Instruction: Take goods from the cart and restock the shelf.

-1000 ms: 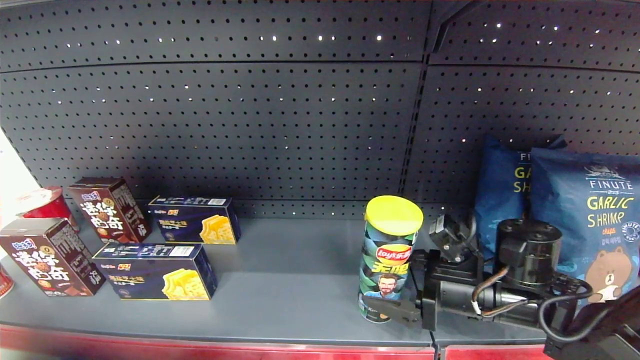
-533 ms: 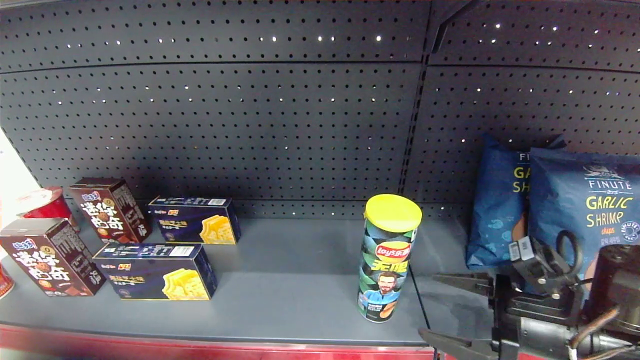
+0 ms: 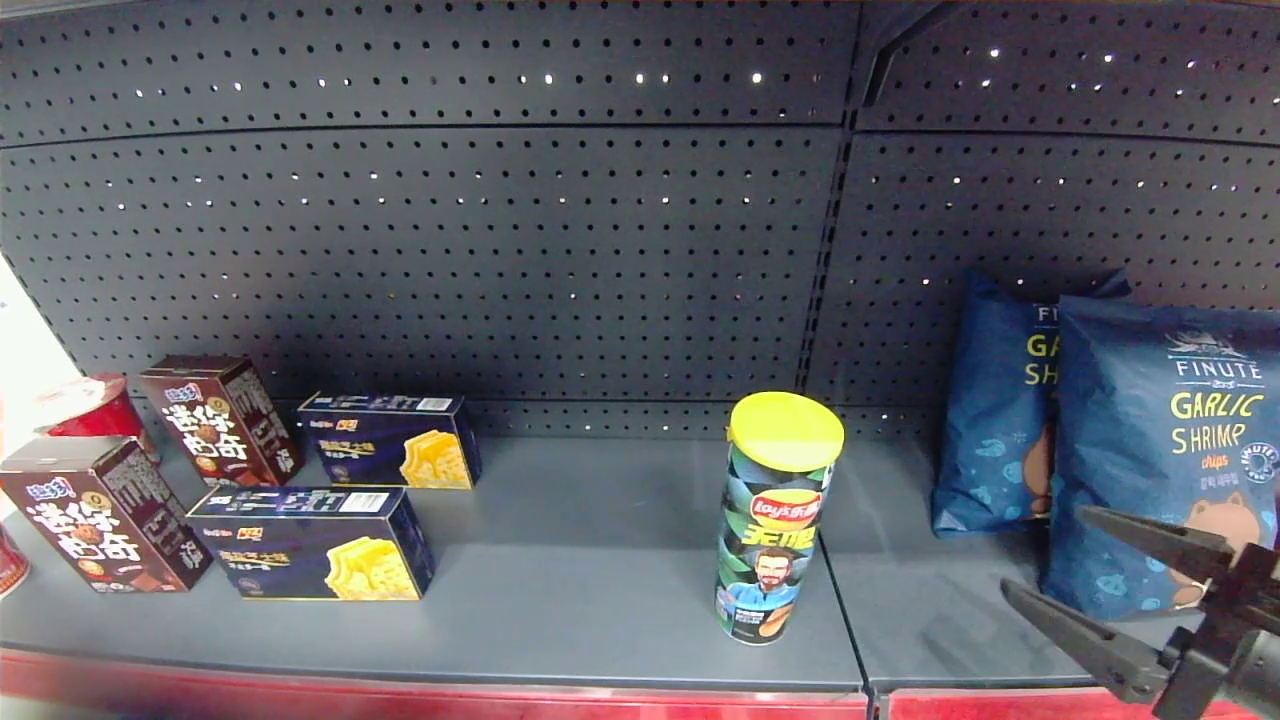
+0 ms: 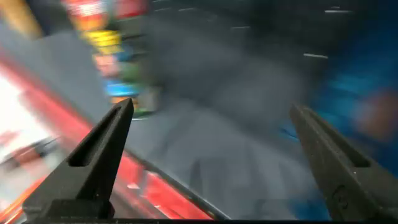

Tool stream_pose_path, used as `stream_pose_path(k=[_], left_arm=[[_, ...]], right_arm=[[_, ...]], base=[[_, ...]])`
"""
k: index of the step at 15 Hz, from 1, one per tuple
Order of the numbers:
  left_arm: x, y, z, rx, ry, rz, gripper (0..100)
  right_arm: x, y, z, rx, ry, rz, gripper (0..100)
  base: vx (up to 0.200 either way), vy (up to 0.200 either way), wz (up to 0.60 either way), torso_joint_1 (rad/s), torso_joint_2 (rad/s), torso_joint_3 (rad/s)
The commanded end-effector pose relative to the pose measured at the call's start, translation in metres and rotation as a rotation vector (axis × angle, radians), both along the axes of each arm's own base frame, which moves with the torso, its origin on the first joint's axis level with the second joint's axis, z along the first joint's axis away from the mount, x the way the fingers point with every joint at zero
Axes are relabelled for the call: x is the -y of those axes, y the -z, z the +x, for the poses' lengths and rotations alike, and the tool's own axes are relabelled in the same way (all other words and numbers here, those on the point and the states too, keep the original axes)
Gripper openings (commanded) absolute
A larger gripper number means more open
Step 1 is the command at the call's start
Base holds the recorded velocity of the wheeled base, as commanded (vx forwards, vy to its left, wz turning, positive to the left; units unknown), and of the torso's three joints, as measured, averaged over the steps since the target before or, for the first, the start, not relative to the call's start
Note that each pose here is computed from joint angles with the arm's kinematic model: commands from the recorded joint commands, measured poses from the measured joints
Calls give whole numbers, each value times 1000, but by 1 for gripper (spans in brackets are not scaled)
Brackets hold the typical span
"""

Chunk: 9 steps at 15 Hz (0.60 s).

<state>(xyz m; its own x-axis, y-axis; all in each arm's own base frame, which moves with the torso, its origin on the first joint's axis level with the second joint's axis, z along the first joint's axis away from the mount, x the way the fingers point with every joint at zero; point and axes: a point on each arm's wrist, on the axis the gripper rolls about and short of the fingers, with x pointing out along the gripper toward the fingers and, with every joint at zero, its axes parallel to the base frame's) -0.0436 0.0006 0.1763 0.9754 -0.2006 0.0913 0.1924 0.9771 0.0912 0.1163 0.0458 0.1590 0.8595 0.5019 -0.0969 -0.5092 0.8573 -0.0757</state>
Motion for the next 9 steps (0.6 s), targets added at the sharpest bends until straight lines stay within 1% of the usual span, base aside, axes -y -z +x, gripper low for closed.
stream_pose_path(k=[1,2,3,4,5,6,7,9], left_arm=[[4,-17,18,-71,113,17,0],[6,-20,24,-99,196,20,0],[7,-21,28,-110,222,22,0],[9,-24,37,-141,292,29,0],[11,-27,50,-160,332,48,0],[13,-32,63,-168,366,52,0],[14,-35,78,-198,389,49,0],[19,-35,95,-265,484,44,0]], right_arm=[[24,1,-45,104,173,26,100],[28,4,-60,117,184,29,100],[30,6,-66,122,193,30,100],[36,11,-82,116,234,26,100],[40,18,-96,103,267,19,100],[45,27,-111,83,283,9,100],[48,37,-123,70,299,5,100],[50,51,-137,81,334,10,100]], base=[[0,0,0,0,0,0],[0,0,0,0,0,0],[0,0,0,0,0,0],[0,0,0,0,0,0],[0,0,0,0,0,0],[0,0,0,0,0,0],[0,0,0,0,0,0],[0,0,0,0,0,0]])
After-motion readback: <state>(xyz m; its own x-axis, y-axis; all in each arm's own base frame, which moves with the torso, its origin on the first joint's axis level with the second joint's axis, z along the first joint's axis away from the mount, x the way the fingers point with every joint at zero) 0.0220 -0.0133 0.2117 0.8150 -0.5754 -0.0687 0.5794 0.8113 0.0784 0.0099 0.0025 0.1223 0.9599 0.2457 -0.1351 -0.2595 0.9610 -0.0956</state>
